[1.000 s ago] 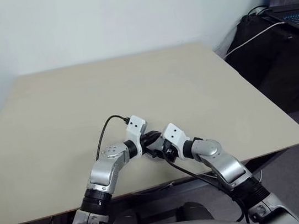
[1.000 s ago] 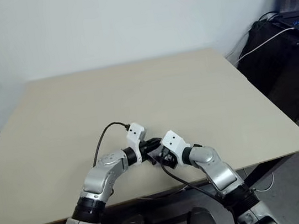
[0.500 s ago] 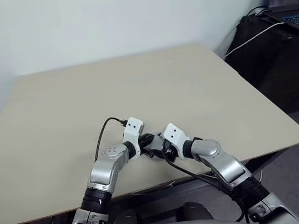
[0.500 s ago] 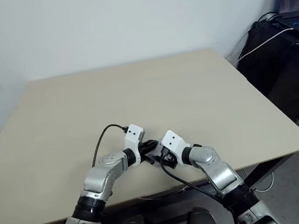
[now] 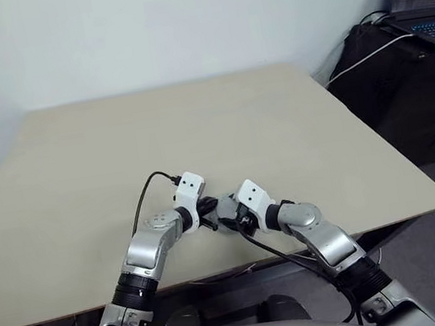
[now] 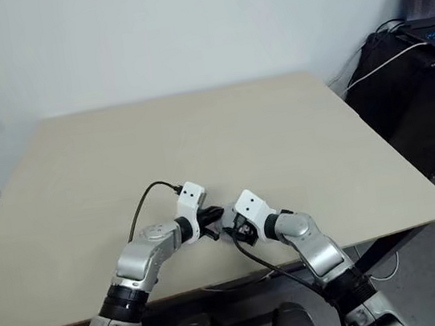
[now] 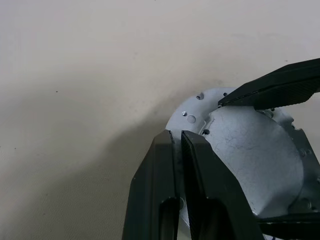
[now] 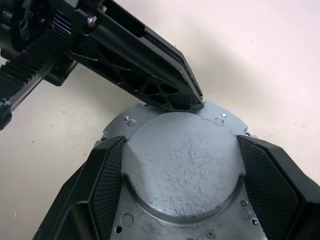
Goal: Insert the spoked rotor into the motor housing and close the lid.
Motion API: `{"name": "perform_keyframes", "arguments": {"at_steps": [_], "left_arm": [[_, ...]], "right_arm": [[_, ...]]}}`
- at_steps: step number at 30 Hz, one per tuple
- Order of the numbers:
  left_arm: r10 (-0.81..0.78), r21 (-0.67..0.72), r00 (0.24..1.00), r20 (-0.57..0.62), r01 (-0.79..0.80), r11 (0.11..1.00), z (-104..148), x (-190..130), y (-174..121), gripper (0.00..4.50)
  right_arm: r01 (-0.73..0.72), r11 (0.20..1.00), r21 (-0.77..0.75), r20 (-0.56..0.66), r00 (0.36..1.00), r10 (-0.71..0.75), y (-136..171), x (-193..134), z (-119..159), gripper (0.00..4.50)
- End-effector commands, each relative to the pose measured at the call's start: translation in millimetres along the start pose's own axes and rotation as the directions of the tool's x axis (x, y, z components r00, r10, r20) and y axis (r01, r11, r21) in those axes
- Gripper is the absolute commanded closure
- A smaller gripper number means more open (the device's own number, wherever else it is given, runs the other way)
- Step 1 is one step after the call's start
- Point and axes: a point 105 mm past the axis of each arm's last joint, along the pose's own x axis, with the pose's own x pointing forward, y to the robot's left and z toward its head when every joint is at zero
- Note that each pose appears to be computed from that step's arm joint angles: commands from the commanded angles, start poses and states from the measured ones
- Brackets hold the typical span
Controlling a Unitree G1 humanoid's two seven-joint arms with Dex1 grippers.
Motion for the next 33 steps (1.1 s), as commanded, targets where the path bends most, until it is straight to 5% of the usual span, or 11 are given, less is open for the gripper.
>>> {"name": "perform_keyframes", "arguments": {"at_steps": [1, 10, 14, 23, 28, 33], "left_arm": [[-0.080, -0.040, 0.993, -0.086, 0.076, 0.996, -23, -1, -13, 4.21], [-0.136, -0.048, 0.986, -0.094, 0.132, 0.990, -24, -2, -24, 4.21], [-0.128, -0.047, 0.987, -0.093, 0.124, 0.991, -24, -1, -23, 4.21], [-0.122, -0.047, 0.988, -0.091, 0.118, 0.992, -26, -2, -23, 4.21], [-0.123, -0.043, 0.989, -0.083, 0.119, 0.992, -25, -1, -23, 4.21], [-0.131, -0.032, 0.988, -0.081, 0.129, 0.991, -24, -1, -24, 4.21]], "right_arm": [[-0.008, 1.000, -0.006, -0.030, 1.000, 0.008, 1, 1, -6, 1.32], [-0.002, 0.999, 0.040, 0.002, 1.000, 0.001, 2, -1, -1, 1.32], [0.014, 0.998, 0.054, 0.033, 0.999, -0.016, 2, -7, 6, 0.09], [0.130, 0.986, 0.103, 0.118, 0.983, -0.142, 1, -39, 22, 0.03], [0.292, 0.915, 0.279, 0.119, 0.935, -0.334, -14, -57, 17, 0.03], [0.351, 0.779, 0.520, -0.013, 0.915, -0.404, -9, -64, -12, 0.03]]}}
